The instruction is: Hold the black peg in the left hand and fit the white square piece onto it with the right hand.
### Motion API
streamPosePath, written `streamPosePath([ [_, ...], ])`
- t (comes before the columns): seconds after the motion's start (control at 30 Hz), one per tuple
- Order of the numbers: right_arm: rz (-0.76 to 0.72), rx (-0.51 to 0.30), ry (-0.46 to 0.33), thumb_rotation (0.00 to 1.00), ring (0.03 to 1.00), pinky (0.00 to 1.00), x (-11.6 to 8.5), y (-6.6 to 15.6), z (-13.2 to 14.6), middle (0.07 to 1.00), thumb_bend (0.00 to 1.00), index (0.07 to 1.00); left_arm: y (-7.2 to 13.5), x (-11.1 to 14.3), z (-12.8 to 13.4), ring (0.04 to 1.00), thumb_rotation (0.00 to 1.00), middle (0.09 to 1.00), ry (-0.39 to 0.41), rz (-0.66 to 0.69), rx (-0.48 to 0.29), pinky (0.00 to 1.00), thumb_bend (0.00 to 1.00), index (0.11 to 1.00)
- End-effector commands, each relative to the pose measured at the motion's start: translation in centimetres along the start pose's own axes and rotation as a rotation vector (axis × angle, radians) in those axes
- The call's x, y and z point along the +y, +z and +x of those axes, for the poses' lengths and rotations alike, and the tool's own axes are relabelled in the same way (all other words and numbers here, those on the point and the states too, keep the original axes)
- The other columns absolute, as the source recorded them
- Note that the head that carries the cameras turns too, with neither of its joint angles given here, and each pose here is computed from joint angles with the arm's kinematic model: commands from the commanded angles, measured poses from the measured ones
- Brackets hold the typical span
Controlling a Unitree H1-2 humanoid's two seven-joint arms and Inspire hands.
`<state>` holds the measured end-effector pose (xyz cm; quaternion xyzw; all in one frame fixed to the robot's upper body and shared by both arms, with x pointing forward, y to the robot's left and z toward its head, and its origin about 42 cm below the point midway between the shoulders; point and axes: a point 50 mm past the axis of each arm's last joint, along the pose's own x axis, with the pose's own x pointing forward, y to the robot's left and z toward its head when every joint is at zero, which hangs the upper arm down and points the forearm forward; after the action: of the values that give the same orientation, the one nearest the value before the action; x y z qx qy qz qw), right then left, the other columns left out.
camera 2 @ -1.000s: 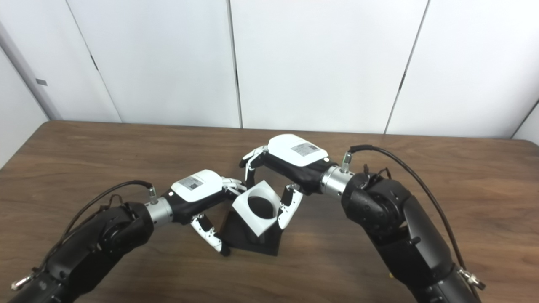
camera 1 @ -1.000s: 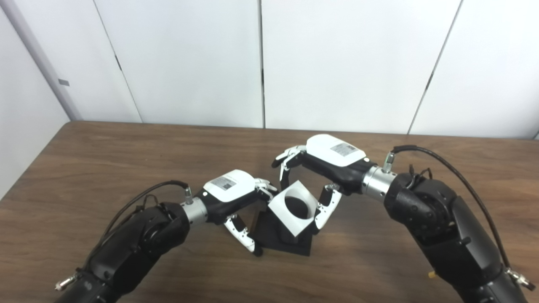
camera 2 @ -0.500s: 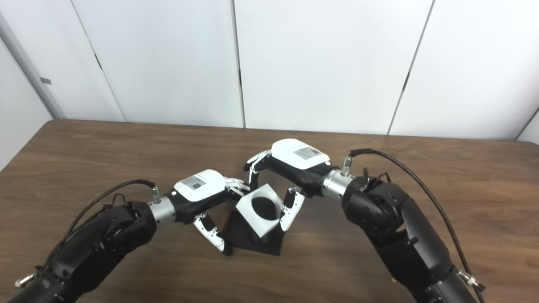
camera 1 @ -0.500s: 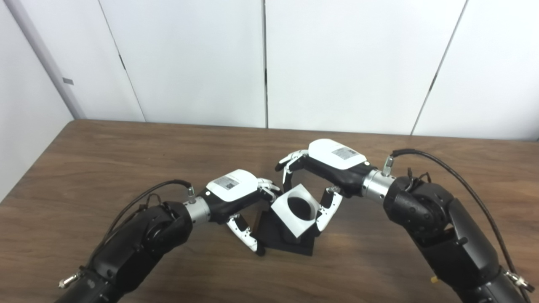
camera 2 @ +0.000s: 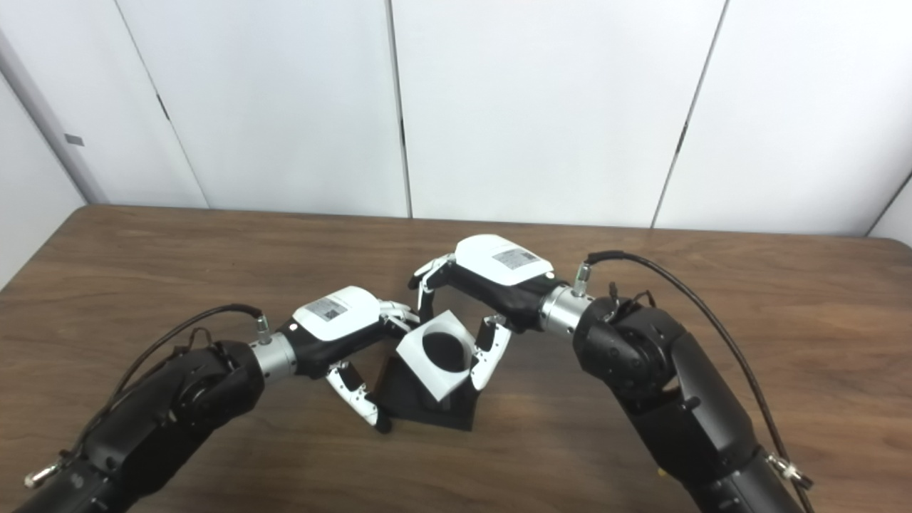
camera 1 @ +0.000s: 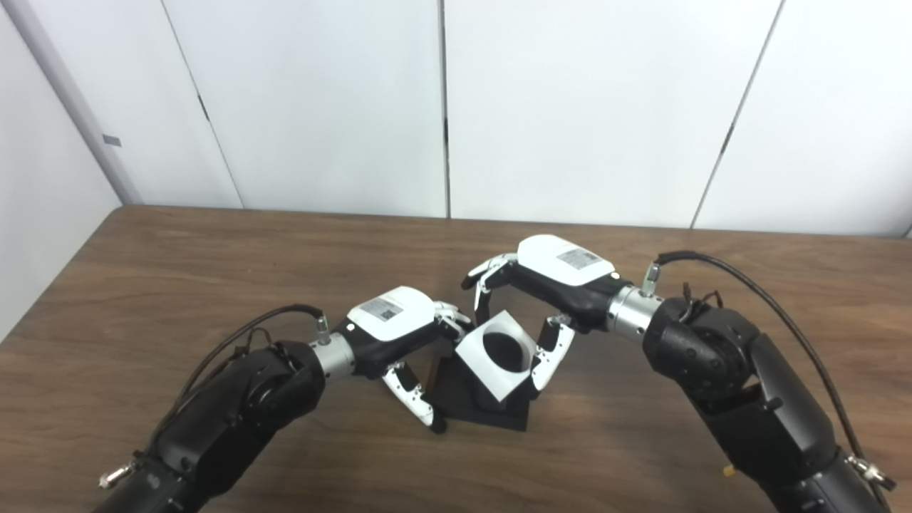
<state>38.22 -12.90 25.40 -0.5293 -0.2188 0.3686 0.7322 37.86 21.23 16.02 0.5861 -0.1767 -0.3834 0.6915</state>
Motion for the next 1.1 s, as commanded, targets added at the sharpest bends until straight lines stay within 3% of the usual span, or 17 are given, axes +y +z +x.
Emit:
streamPosePath([
  [0.0,-0.010,-0.068,0.005,0.14,0.851,0.75,-0.1,2.2,1.8,0.802,0.52,0.477,1.3,-2.4,0.8,0.895,0.07,0.855,-0.128,0.028,-0.012,0.83,0.52,0.491],
  [0.6,-0.064,-0.064,0.084,0.14,0.852,0.76,0.5,2.5,1.6,0.800,0.52,0.477,1.3,-2.4,0.9,0.898,0.08,0.855,-0.132,0.026,-0.013,0.84,0.52,0.491],
  [0.9,-0.064,-0.018,0.130,0.16,0.845,0.75,0.3,1.9,1.2,0.799,0.52,0.494,1.1,-2.4,0.7,0.897,0.07,0.856,-0.122,0.024,-0.017,0.83,0.52,0.491],
  [0.97,-0.054,-0.003,0.143,0.33,0.849,0.76,0.2,1.7,1.1,0.819,0.75,0.659,1.1,-2.4,0.6,0.895,0.07,0.852,-0.120,0.016,-0.016,0.83,0.52,0.490],
  [1.07,-0.050,0.016,0.148,0.38,0.854,0.76,0.0,1.4,0.9,0.845,0.89,0.773,1.0,-2.4,0.5,0.890,0.07,0.848,-0.115,0.002,-0.013,0.83,0.52,0.490],
])
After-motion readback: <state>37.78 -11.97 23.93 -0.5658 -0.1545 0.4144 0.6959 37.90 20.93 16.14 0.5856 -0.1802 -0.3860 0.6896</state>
